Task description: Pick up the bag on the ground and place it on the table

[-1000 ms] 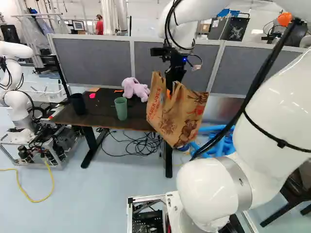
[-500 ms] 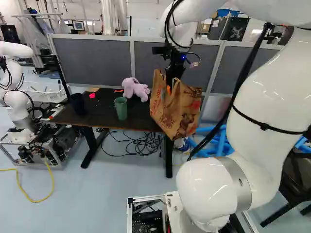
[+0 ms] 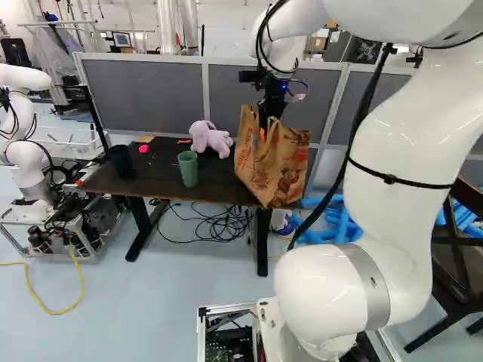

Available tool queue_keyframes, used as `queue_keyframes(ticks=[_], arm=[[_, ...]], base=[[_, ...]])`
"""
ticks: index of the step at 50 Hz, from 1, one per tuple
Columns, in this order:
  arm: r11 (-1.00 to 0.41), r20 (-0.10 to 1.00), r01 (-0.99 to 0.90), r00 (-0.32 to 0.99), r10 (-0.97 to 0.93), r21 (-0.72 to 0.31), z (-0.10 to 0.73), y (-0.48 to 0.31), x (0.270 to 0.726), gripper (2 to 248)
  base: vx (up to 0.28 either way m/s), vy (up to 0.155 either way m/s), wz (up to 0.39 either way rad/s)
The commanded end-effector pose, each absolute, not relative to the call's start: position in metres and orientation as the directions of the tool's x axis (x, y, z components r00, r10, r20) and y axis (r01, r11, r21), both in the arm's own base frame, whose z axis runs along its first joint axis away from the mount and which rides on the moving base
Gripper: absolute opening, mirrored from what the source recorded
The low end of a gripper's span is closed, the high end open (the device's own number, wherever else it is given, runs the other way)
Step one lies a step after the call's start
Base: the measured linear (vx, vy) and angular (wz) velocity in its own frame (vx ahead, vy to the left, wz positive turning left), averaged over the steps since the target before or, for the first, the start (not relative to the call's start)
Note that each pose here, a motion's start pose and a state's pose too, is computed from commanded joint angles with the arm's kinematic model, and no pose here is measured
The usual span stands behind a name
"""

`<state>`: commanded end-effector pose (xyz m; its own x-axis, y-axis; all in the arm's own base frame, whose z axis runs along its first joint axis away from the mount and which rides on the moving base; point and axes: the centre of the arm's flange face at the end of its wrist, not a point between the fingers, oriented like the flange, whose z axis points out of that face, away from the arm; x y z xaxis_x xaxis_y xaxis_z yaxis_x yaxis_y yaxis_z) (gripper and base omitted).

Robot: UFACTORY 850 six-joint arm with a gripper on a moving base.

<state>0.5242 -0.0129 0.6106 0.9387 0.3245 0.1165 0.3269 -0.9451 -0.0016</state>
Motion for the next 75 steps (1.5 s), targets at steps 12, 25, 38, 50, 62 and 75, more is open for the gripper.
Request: queue_keyframes(ticks=[12, 25, 38, 50, 62, 75], arm=[[-0.947, 0.124, 0.321, 0.94, 0.319, 0.004, 0.611, -0.018, 0.545, 21], [-0.943, 0.13, 0.331, 0.934, 0.331, 0.023, 0.611, -0.018, 0.569, 21], [-0.938, 0.142, 0.345, 0.927, 0.348, 0.045, 0.611, -0.015, 0.593, 21], [-0.933, 0.135, 0.357, 0.923, 0.36, 0.049, 0.598, -0.011, 0.615, 21], [-0.93, 0.117, 0.366, 0.922, 0.368, 0.042, 0.58, -0.005, 0.632, 21], [-0.926, 0.096, 0.375, 0.921, 0.377, 0.034, 0.56, 0.001, 0.647, 21]], base=[[0.0, 0.0, 0.0], [0.0, 0.0, 0.0], [0.0, 0.0, 0.0], [0.0, 0.0, 0.0], [0.0, 0.0, 0.0], [0.0, 0.0, 0.0]])
